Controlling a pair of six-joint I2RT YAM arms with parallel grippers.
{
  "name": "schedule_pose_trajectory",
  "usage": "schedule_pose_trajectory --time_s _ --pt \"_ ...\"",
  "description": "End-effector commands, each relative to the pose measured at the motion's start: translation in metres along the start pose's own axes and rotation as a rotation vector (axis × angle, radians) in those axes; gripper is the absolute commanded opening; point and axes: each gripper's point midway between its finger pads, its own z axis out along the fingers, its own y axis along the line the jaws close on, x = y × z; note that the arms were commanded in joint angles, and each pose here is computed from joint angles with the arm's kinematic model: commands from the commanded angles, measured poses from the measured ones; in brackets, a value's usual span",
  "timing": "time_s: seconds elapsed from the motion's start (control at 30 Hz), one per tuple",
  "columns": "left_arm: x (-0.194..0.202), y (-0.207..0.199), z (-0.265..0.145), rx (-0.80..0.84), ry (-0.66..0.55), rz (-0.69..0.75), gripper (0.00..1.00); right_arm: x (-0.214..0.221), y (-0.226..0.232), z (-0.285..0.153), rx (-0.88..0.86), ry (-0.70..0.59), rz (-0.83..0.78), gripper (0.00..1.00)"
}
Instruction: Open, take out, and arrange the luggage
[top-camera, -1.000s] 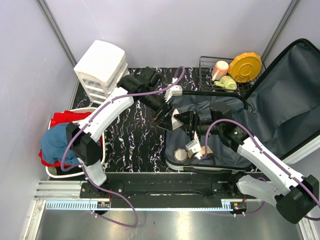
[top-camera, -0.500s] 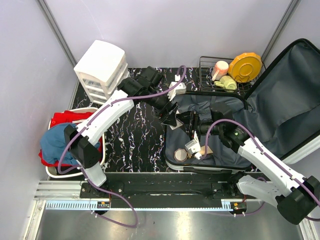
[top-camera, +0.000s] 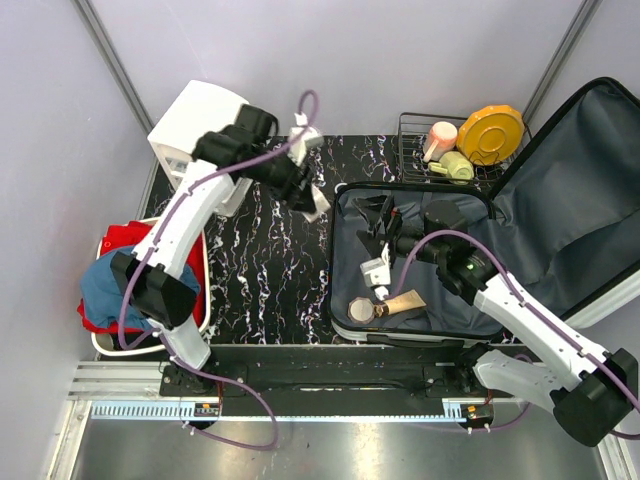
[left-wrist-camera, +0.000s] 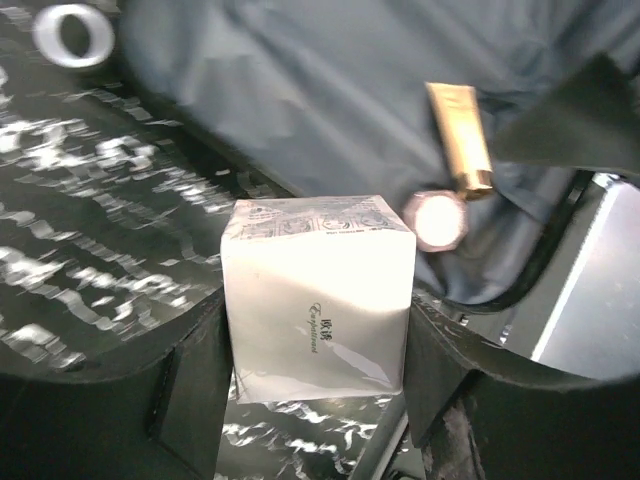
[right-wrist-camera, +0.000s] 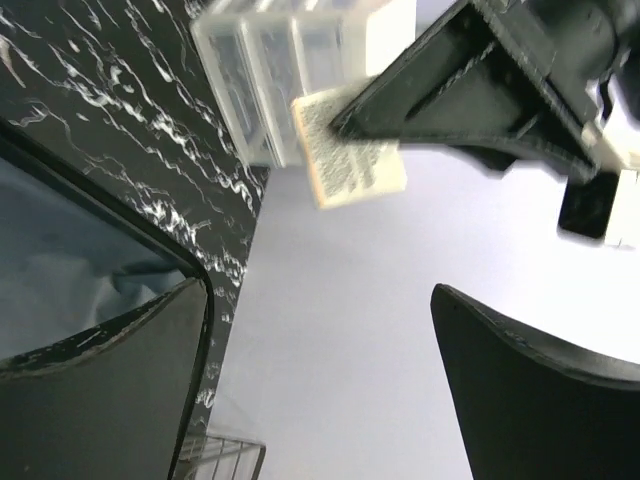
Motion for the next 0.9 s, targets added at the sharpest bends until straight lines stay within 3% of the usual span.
schedule_pose_trajectory --time_s 0.0,0.17,0.37,0.57,0.87 --pt "-0.035 0.06 -0.066 -0.23 -0.109 0.011 0.26 0.033 -0.023 -0.006 0.12 0.172 0.102 1.0" --pt "-0.042 0.146 -0.149 -0.523 -0.167 -0.041 0.31 0.046 0.003 -0.009 0.09 0.242 0.175 1.0" --pt "-0.031 0.214 -0.233 -0.859 -0.192 -0.041 0.32 0.051 0.015 -0.006 0.076 0.261 0.24 1.0" --pt "-0.022 0.257 -0.271 -1.03 -0.202 -0.018 0.34 0.054 0.026 -0.001 0.063 0.265 0.276 1.0" --pt "-0.018 0.301 -0.282 -1.119 -0.215 0.012 0.34 0.058 0.033 0.0 0.051 0.282 0.289 1.0"
